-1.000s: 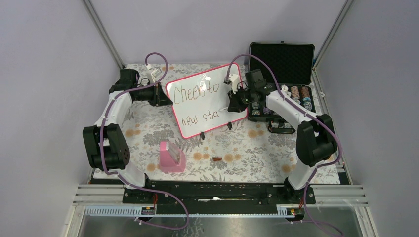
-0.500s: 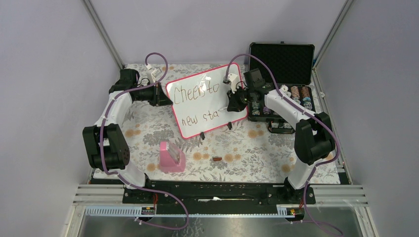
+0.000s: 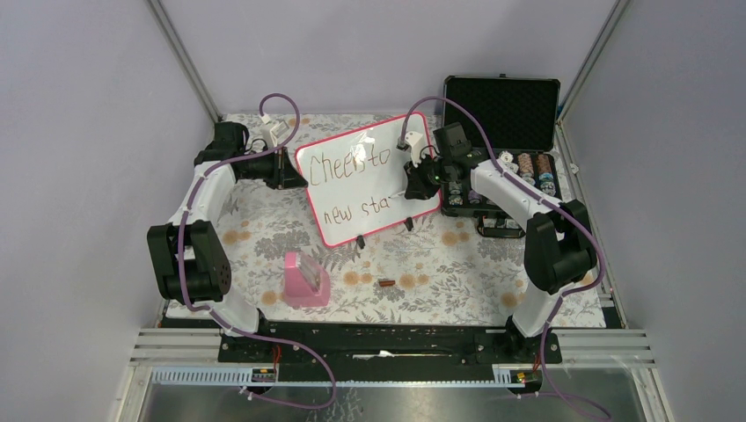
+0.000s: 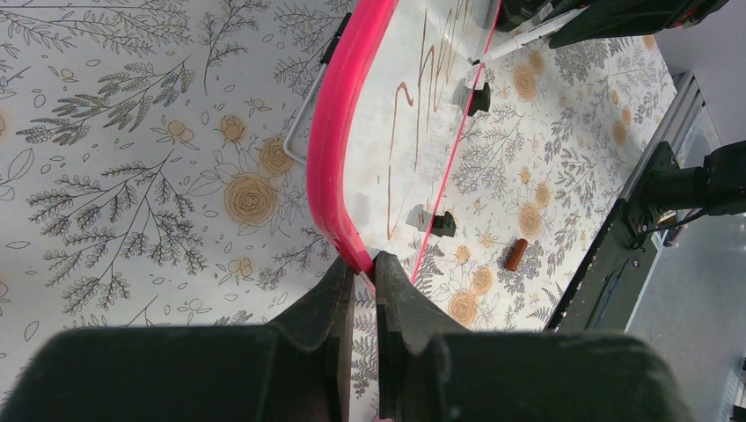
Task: Write a sentence on the whiteboard
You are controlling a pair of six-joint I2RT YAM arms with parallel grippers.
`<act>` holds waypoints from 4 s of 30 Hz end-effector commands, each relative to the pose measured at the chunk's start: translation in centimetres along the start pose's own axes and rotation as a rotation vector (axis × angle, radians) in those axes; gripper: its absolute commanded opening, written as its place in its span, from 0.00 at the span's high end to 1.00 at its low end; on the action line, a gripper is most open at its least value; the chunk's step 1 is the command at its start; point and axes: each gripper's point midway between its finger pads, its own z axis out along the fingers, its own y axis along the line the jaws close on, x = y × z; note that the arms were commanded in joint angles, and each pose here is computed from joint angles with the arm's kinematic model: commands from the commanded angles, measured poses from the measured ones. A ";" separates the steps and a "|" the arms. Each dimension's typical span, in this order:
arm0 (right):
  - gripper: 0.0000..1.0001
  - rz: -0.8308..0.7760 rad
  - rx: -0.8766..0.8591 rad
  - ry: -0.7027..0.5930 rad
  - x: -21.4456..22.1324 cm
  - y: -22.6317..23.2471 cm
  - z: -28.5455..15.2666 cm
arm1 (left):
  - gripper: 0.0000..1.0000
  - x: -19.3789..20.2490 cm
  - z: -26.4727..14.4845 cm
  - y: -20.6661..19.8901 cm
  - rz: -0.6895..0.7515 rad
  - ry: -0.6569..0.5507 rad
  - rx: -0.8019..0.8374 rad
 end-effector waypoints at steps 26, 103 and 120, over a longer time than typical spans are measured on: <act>1.00 -0.026 0.033 -0.005 0.1 -0.5 -0.2 | 1.00 -2.1 0.0 -0.6 0.141 -0.035 0.000; 1.00 -0.018 0.011 -0.074 -1.6 -0.5 -2.7 | 1.00 -1.9 0.0 -0.7 0.139 -0.033 0.000; 1.00 -0.042 0.024 -0.063 -0.9 -0.8 -3.5 | 1.00 -2.3 -0.1 -1.0 0.147 -0.042 0.010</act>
